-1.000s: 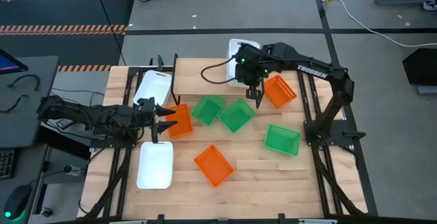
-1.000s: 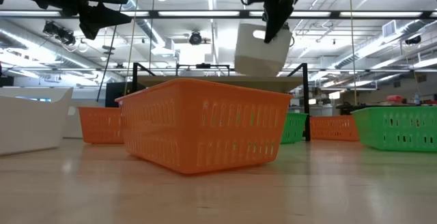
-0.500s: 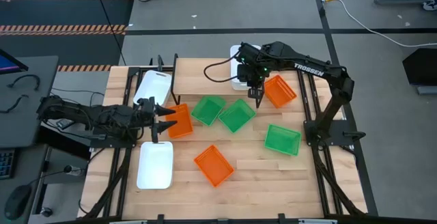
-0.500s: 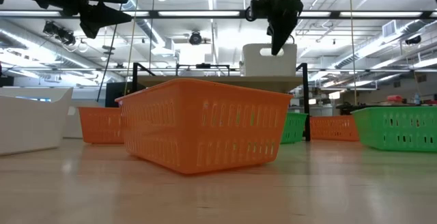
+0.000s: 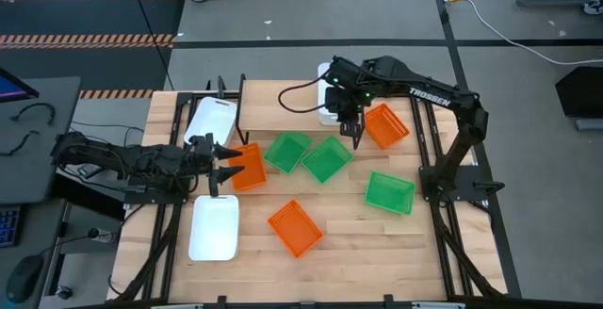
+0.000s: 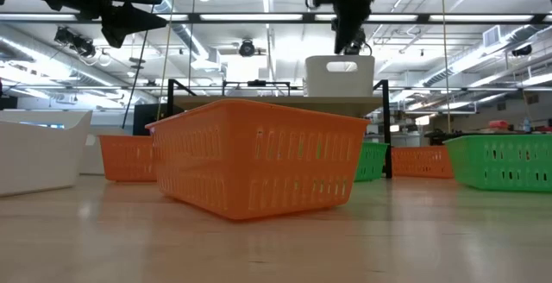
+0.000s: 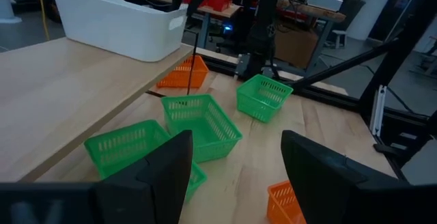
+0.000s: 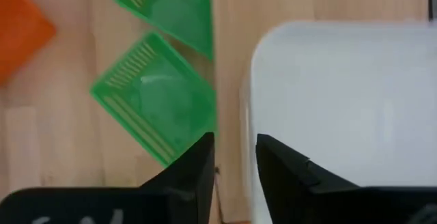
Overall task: Stack baskets on shelf by color
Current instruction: Put the right white bin on the shelf, then put the middle green bin on the shelf
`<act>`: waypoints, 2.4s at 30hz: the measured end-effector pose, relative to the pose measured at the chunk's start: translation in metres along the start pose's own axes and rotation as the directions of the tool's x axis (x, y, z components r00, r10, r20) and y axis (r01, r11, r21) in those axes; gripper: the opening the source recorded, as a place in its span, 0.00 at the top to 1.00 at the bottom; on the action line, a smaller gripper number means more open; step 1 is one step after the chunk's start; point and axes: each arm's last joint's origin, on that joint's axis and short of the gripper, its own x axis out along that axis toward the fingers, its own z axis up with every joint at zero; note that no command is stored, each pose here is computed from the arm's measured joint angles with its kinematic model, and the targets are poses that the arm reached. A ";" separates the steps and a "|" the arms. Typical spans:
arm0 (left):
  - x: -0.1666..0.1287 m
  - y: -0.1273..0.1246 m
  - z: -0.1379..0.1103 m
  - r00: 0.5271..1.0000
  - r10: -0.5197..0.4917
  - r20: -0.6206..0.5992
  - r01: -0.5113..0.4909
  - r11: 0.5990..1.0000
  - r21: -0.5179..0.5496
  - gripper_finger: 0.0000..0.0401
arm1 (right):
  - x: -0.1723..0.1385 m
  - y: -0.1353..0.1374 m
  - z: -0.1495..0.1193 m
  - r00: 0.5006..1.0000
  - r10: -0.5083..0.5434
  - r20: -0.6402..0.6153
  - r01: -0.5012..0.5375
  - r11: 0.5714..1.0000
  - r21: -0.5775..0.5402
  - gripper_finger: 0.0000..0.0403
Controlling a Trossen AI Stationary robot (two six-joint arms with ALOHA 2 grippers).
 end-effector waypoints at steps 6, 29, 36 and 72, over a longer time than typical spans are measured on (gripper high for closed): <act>0.000 0.000 0.000 1.000 0.000 0.001 0.000 1.000 0.007 0.42 | -0.028 0.024 0.015 0.995 0.024 0.102 -0.023 1.000 -0.010 0.70; 0.000 0.000 0.001 1.000 -0.004 0.005 0.004 0.999 -0.048 0.42 | 0.100 0.148 0.046 0.959 -0.090 -0.269 0.182 0.922 0.342 0.70; 0.000 0.000 -0.002 1.000 0.003 -0.019 -0.004 0.999 -0.038 0.42 | 0.142 0.145 0.056 0.962 -0.023 -0.272 0.133 0.910 0.394 0.70; 0.000 0.001 -0.003 1.000 0.006 -0.029 -0.008 0.999 -0.050 0.42 | 0.208 0.133 0.028 0.957 -0.101 -0.273 0.223 0.855 0.468 0.71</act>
